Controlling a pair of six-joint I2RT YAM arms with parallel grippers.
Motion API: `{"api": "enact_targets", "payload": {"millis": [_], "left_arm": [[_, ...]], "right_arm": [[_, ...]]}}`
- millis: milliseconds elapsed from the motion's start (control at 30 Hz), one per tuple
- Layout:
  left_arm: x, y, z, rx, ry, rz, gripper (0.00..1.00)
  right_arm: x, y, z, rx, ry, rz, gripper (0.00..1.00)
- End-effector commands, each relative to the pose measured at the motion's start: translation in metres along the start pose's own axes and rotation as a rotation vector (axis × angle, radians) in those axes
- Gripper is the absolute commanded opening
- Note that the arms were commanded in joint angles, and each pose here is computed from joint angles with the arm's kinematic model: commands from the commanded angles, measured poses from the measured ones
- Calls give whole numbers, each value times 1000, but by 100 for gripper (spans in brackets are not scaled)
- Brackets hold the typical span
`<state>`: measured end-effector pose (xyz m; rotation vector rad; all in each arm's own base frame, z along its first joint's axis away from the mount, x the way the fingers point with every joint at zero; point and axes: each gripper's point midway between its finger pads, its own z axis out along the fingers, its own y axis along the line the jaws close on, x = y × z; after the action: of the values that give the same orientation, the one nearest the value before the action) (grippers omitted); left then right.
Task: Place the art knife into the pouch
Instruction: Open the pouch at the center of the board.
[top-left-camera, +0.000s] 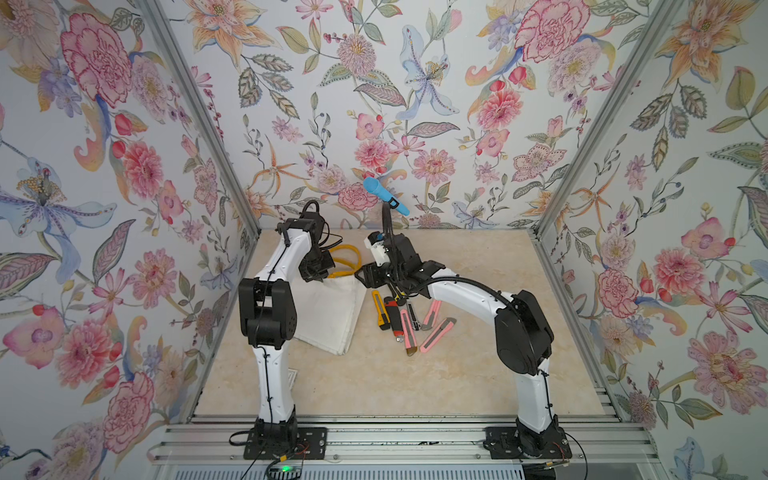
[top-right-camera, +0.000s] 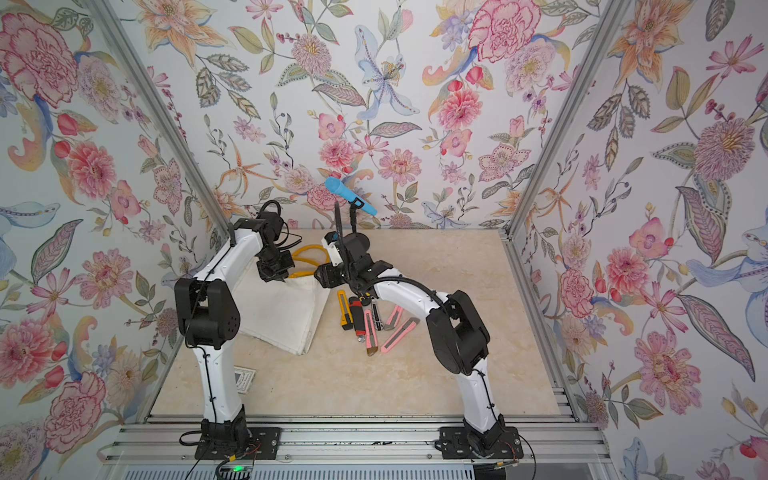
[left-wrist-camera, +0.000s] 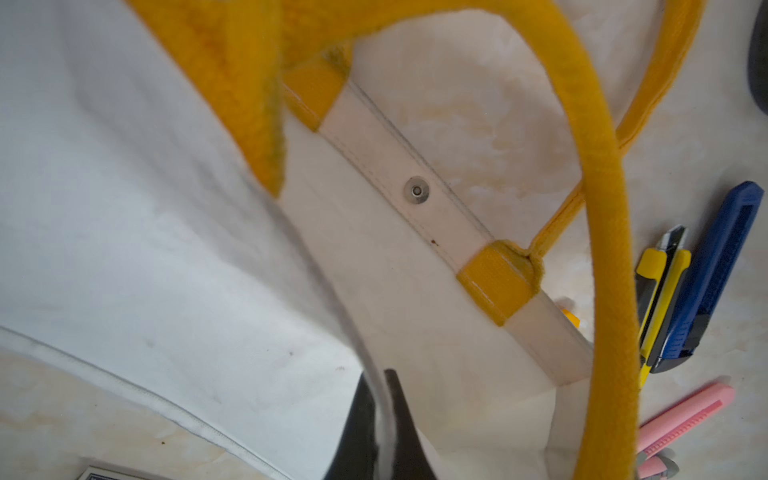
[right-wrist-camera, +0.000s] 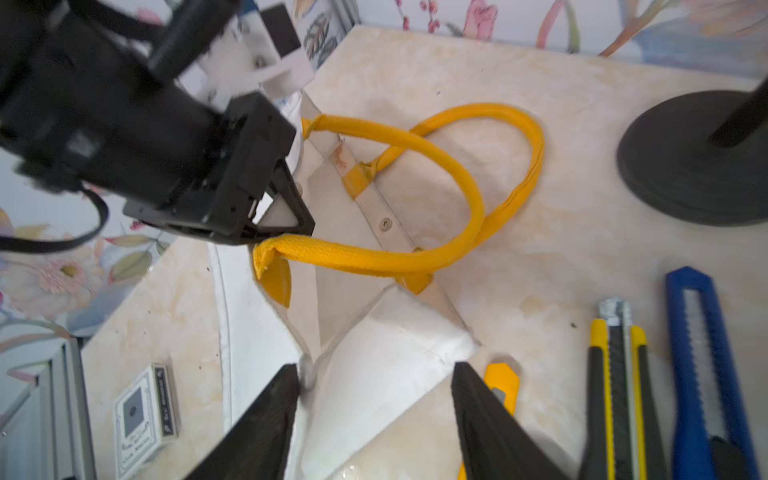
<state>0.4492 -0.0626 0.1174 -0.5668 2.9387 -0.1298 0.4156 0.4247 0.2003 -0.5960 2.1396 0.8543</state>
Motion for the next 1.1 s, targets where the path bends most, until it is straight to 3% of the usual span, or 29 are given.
{"api": "enact_targets", "payload": {"millis": [0, 200, 533, 767, 1067], "left_arm": [[-12, -14, -43, -15, -149, 143, 0], [-19, -72, -112, 117, -395, 332, 0], [-18, -86, -209, 297, -719, 418, 0], [-10, -87, -218, 358, -775, 432, 0], [-21, -86, -222, 392, -768, 399, 0]], "right_arm": [[-41, -9, -39, -38, -104, 81, 69], [-73, -53, -68, -34, -142, 166, 73], [-89, -47, -57, -177, -91, 202, 73], [-89, -43, -62, -167, -83, 185, 80], [-54, -49, -64, -94, -30, 216, 80]]}}
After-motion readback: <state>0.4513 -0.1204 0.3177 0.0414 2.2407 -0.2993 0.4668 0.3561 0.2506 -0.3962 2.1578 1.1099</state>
